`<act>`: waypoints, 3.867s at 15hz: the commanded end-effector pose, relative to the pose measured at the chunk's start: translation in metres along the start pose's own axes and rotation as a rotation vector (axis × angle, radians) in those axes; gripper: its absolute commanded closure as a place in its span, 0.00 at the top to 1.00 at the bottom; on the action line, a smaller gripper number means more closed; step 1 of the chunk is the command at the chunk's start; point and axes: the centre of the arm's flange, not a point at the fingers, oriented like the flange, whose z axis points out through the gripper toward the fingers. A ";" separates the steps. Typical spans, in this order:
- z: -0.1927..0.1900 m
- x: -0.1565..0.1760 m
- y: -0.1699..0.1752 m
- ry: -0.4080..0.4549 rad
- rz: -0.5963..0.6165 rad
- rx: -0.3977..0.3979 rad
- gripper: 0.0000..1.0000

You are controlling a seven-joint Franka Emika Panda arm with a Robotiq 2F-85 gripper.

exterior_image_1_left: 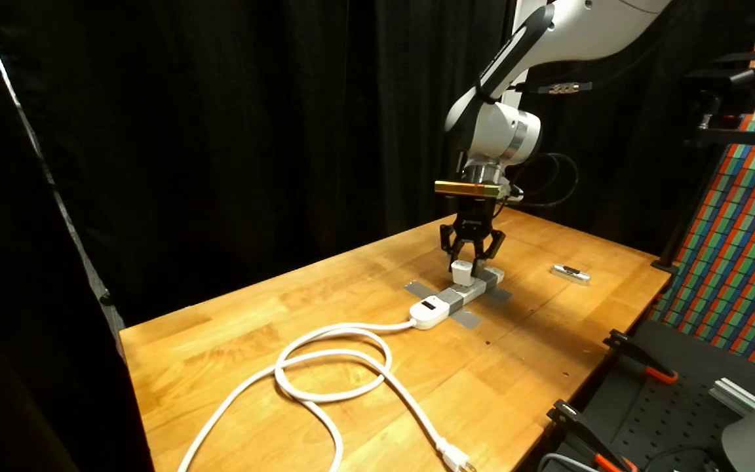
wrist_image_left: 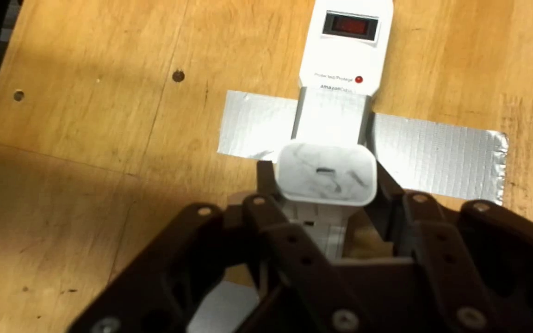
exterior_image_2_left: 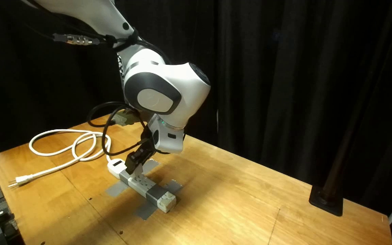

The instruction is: Plug the charger into the adapter

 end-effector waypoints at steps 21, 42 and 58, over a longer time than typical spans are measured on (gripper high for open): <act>0.011 0.027 0.009 -0.064 0.027 0.055 0.23; 0.036 0.030 0.016 -0.073 0.021 0.066 0.74; -0.030 -0.083 0.034 0.478 -0.286 0.185 0.74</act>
